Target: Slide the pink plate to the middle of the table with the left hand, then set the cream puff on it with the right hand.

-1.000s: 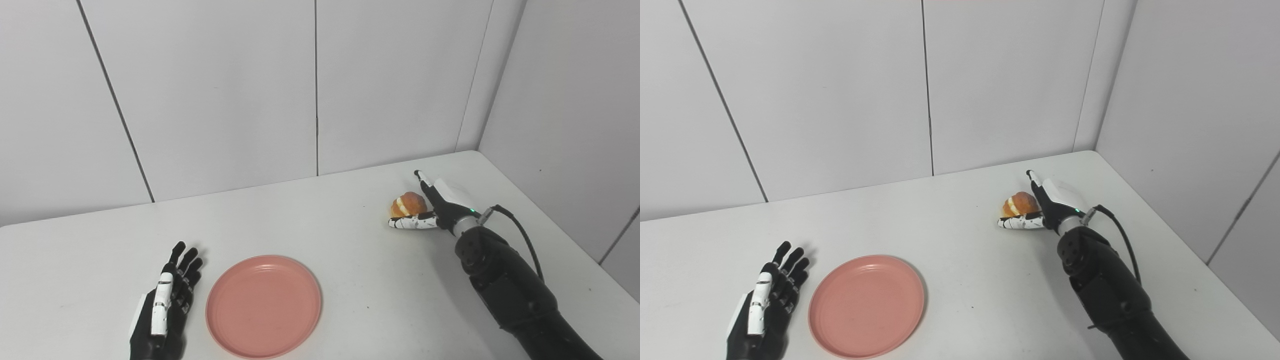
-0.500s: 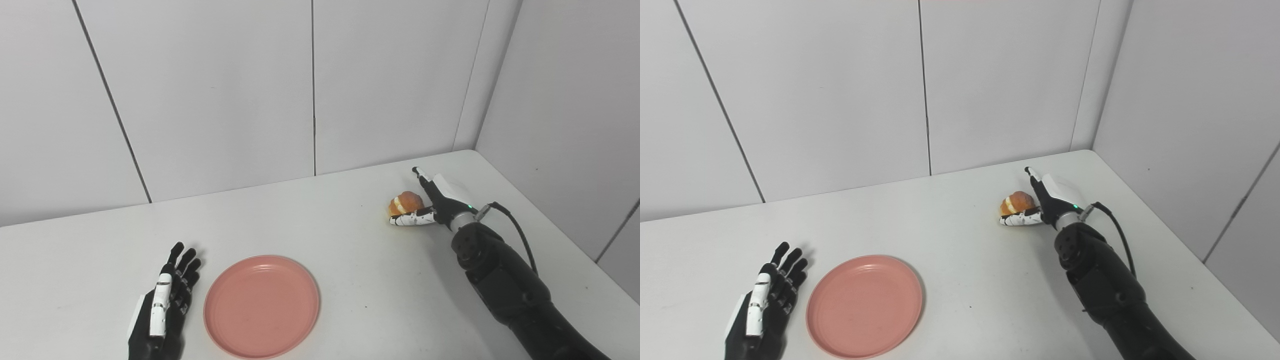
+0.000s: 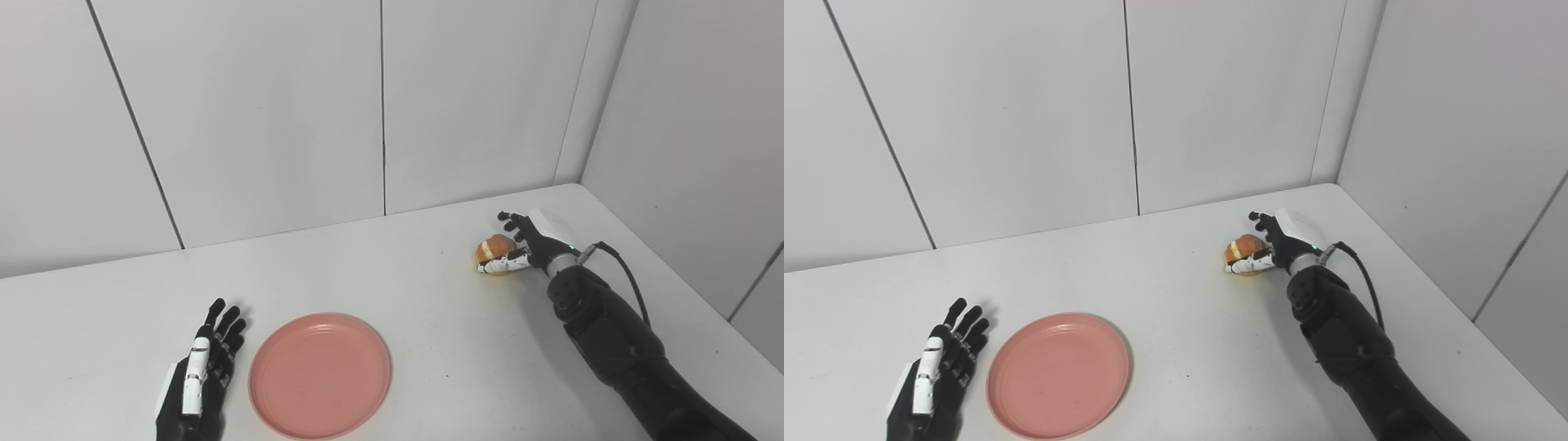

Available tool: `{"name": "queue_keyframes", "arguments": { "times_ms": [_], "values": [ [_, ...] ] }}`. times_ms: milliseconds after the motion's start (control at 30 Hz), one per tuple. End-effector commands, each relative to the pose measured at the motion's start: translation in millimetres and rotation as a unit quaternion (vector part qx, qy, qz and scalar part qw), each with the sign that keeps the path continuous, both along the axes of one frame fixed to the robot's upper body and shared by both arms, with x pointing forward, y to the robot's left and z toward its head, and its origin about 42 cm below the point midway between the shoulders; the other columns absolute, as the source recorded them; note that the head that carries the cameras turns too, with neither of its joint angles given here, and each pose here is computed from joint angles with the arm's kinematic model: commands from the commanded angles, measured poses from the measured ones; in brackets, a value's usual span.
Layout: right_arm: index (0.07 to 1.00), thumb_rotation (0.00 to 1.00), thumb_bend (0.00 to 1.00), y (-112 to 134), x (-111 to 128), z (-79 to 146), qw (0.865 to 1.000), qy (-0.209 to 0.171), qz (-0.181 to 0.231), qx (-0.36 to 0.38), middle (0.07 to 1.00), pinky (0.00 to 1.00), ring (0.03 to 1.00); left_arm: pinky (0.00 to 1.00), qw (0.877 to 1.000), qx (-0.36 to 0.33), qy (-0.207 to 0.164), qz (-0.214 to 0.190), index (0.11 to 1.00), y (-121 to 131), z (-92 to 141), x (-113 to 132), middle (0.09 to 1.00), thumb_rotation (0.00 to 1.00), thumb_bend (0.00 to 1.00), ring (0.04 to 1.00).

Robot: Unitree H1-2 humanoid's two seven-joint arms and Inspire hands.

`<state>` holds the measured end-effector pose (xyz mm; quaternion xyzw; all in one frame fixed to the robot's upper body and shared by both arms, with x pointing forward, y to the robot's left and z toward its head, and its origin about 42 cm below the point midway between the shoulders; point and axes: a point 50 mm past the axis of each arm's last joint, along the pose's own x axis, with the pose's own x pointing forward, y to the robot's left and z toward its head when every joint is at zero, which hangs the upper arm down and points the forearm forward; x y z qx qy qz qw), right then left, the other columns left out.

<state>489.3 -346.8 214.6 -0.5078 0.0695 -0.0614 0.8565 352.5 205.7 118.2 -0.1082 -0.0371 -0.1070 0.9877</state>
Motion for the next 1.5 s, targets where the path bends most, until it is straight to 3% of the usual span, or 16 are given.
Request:
{"name": "queue_keyframes", "arguments": {
  "times_ms": [0,67,133,333,533,867,1100,1233,1367,1467],
  "values": [
    [0.651,0.17,0.68,5,6,6,1.000,0.000,0.021,-0.008,0.611,0.47,0.543,1.00,0.996,0.003,0.089,0.008,0.957,9,-46,-30,0.959,1.00,0.35,0.957],
    [0.611,0.13,0.64,6,8,5,1.000,0.006,0.020,-0.017,0.553,0.41,0.476,0.99,0.996,0.003,0.089,0.009,0.954,9,-45,-30,0.956,1.00,0.35,0.954],
    [0.513,0.14,0.53,6,9,5,0.999,0.014,0.022,-0.022,0.458,0.33,0.385,0.99,0.996,0.001,0.090,0.009,0.952,8,-45,-30,0.951,1.00,0.35,0.949],
    [0.488,0.14,0.50,5,8,8,0.999,0.019,0.029,-0.026,0.485,0.33,0.406,0.98,0.996,0.006,0.092,0.009,0.954,6,-44,-29,0.950,1.00,0.36,0.948],
    [0.481,0.14,0.50,1,5,16,0.999,0.015,0.036,-0.027,0.401,0.27,0.331,0.98,0.996,0.007,0.091,0.009,0.950,4,-44,-28,0.947,1.00,0.36,0.944],
    [0.488,0.15,0.50,11,-20,62,0.996,-0.031,0.059,-0.063,0.465,0.35,0.406,0.97,0.995,0.006,0.094,0.014,0.945,-7,-42,-29,0.944,1.00,0.36,0.940],
    [0.489,0.15,0.50,45,-45,100,0.986,-0.097,0.113,-0.073,0.460,0.29,0.372,0.95,0.995,0.009,0.095,0.020,0.936,-14,-41,-28,0.939,1.00,0.37,0.934],
    [0.488,0.15,0.50,65,-56,117,0.980,-0.116,0.143,-0.079,0.465,0.32,0.397,0.95,0.995,0.010,0.095,0.022,0.933,-20,-40,-27,0.934,1.00,0.39,0.928],
    [0.487,0.15,0.50,90,-68,130,0.970,-0.138,0.177,-0.093,0.414,0.24,0.325,0.94,0.995,0.014,0.094,0.025,0.925,-28,-39,-27,0.926,1.00,0.39,0.920],
    [0.487,0.14,0.50,109,-76,135,0.963,-0.150,0.207,-0.081,0.417,0.25,0.331,0.92,0.995,0.017,0.093,0.027,0.918,-34,-37,-26,0.922,1.00,0.39,0.913]
  ]
}}
